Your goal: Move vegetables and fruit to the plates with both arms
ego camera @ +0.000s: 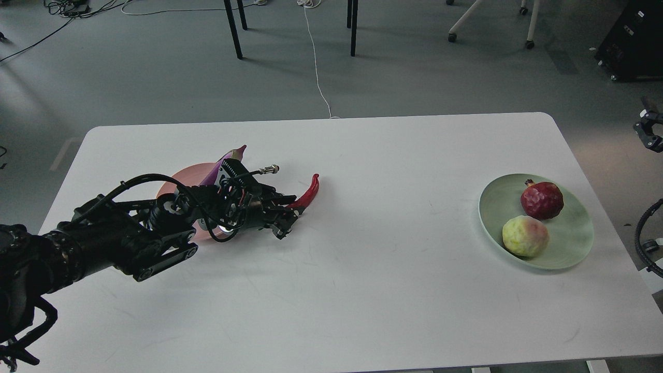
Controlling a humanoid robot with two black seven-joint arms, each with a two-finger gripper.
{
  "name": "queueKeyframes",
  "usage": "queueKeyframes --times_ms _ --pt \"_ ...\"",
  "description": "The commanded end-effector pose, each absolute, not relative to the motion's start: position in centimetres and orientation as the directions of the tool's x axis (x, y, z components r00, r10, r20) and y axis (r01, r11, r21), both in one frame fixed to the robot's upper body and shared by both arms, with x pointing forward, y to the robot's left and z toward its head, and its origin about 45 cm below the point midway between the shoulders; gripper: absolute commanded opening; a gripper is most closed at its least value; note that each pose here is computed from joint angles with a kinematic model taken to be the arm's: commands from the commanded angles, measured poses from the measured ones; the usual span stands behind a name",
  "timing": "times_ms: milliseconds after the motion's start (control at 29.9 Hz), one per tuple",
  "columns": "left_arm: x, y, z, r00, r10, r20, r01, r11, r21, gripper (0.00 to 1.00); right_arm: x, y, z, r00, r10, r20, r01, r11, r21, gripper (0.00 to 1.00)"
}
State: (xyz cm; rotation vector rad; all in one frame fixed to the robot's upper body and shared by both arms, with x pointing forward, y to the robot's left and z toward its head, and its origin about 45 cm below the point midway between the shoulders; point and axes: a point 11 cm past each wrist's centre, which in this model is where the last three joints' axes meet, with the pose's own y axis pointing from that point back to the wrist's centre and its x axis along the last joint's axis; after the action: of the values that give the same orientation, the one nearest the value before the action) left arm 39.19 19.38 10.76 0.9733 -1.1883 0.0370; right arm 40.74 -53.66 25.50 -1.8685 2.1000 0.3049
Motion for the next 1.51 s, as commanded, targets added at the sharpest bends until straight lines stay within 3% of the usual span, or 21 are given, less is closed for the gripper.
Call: queueKeyframes --times_ms 0,201,368,636,770,1005,1239,1474 --pt "39.3 20.3 11.0 0.424 -0.45 0.786 -0.507 0.602 0.617 0.08 40.7 -53.8 25.5 -0.102 -0.925 -0.367 -0.991 0.128 -0.048 0.99" --pt "39.1 21.6 12.3 0.419 -0.439 0.794 -0.508 0.612 0.606 0.08 40.8 -53.8 25.8 -0.099 -0.924 -0.368 -0.99 0.128 -0.053 0.99" --pt "38.9 24.7 16.8 0.42 -0.361 0.833 -0.548 0.631 0.55 0.1 40.8 -53.9 26.0 -0.099 -0.925 -0.366 -0.99 0.128 -0.058 0.99" --pt "38.0 31.3 17.8 0.46 -0.36 0.812 -0.607 0.54 0.583 0.13 40.9 -53.7 25.9 -0.096 -0.924 -0.37 -0.99 0.126 -0.057 0.99" --pt "37.3 31.4 16.6 0.482 -0.361 0.799 -0.601 0.527 0.6 0.27 41.0 -53.6 26.0 -0.092 -0.924 -0.372 -0.99 0.124 -0.062 0.99" --pt "37.4 31.5 16.4 0.481 -0.362 0.798 -0.611 0.515 0.602 0.73 40.9 -53.8 26.4 -0.091 -0.927 -0.365 -0.99 0.122 -0.064 0.99" --pt "37.3 31.4 17.1 0.484 -0.324 0.813 -0.598 0.556 0.577 0.78 41.0 -53.8 26.4 -0.09 -0.926 -0.366 -0.991 0.121 -0.064 0.99" --pt "42.3 32.1 22.8 0.467 0.292 0.835 -0.821 0.493 0.287 0.97 42.1 -53.4 28.1 -0.07 -0.927 -0.369 -0.988 0.116 -0.103 0.99"
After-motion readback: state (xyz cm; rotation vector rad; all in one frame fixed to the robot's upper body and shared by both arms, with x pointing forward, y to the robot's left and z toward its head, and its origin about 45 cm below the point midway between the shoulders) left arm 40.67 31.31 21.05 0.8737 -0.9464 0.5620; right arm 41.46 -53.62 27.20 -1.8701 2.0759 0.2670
